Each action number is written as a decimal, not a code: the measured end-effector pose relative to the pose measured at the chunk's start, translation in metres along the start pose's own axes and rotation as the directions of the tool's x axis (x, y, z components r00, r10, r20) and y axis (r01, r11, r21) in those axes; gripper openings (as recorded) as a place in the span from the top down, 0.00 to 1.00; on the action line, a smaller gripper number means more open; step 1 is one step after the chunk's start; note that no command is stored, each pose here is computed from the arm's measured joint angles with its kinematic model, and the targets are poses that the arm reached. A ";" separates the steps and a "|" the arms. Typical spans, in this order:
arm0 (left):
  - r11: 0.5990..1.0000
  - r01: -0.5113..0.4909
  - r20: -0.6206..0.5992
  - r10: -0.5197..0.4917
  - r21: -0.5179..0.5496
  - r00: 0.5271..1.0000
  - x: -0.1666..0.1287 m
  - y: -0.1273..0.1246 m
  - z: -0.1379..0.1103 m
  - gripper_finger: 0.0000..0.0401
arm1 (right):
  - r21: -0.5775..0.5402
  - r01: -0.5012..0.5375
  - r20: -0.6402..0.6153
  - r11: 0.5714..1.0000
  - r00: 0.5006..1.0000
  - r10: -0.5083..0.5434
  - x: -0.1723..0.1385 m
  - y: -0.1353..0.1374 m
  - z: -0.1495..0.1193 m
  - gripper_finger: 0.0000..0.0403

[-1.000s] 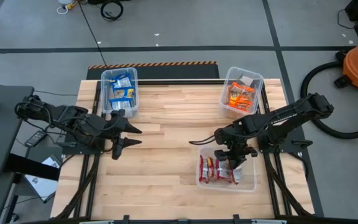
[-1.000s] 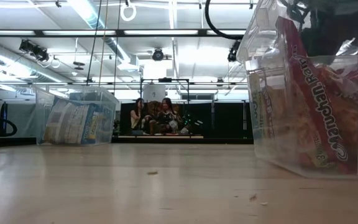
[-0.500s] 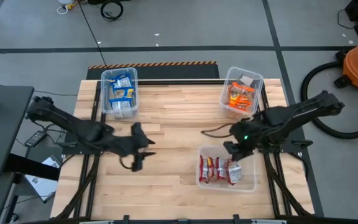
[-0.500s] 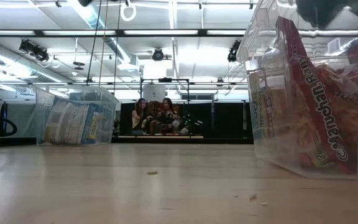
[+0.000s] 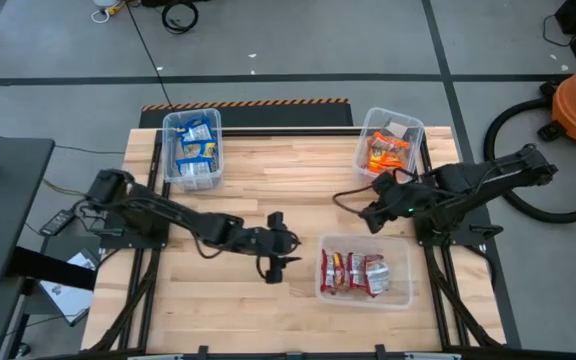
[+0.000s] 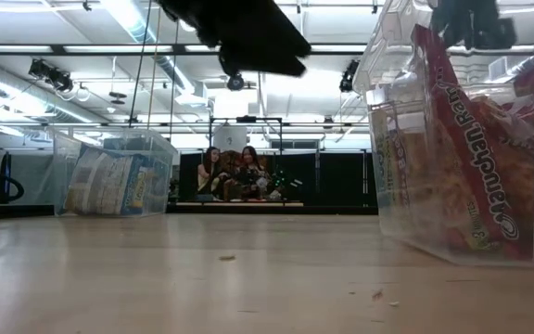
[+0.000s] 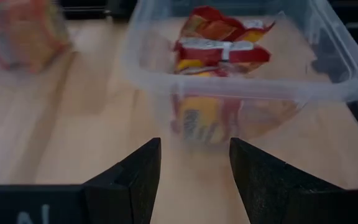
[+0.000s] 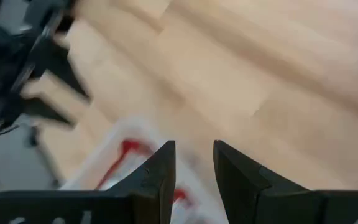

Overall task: Sort Maruchan noodles
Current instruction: Adjust the bottom transparent bin

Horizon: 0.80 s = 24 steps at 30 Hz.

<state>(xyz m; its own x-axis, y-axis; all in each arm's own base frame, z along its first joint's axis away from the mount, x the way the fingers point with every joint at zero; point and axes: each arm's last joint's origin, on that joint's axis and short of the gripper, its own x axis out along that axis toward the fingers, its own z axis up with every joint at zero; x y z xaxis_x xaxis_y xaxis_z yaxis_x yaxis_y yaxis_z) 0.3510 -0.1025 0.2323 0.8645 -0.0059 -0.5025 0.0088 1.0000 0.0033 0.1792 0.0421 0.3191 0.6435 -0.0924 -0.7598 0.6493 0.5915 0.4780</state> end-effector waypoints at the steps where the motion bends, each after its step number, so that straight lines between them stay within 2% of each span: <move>1: 1.000 0.009 0.009 -0.009 -0.004 1.000 0.007 -0.001 -0.003 0.51 | -0.019 0.027 0.017 0.999 0.999 -0.027 0.005 0.001 0.001 0.72; 4: 0.999 0.016 0.019 -0.016 -0.027 1.000 0.023 -0.003 -0.010 0.51 | -0.028 0.114 0.029 0.993 0.993 -0.114 0.025 0.005 0.003 0.72; 7: 0.999 0.015 0.025 -0.015 -0.033 1.000 0.032 -0.004 -0.015 0.51 | -0.012 0.152 -0.039 0.988 0.988 -0.153 0.054 0.011 0.005 0.72; 10: 0.998 0.018 0.017 -0.017 -0.067 1.000 0.036 -0.007 -0.019 0.51 | 0.002 0.089 -0.086 0.996 0.992 -0.089 0.082 0.022 0.010 0.72; 15: 0.995 0.037 0.009 -0.036 -0.092 0.999 0.032 -0.016 -0.021 0.51 | -0.008 -0.042 -0.052 0.999 0.998 0.041 0.114 0.039 0.019 0.72; 20: 0.991 0.043 0.017 -0.041 -0.128 0.999 0.022 -0.026 -0.018 0.51 | -0.107 -0.110 -0.070 0.988 0.992 0.103 0.140 0.049 0.020 0.72; 24: 0.985 0.048 -0.016 -0.051 -0.167 0.999 0.015 -0.031 -0.019 0.51 | -0.186 -0.113 -0.118 0.976 0.989 0.092 0.147 0.061 0.024 0.72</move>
<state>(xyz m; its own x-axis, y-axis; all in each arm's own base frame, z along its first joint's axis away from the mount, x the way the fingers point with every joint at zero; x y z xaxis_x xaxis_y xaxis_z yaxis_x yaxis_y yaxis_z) 0.3539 -0.1338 0.2084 0.8550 -0.0572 -0.5155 -0.0336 0.9857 -0.1651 0.3228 0.0449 0.2474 0.6480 0.0575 -0.7594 0.4858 0.7367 0.4703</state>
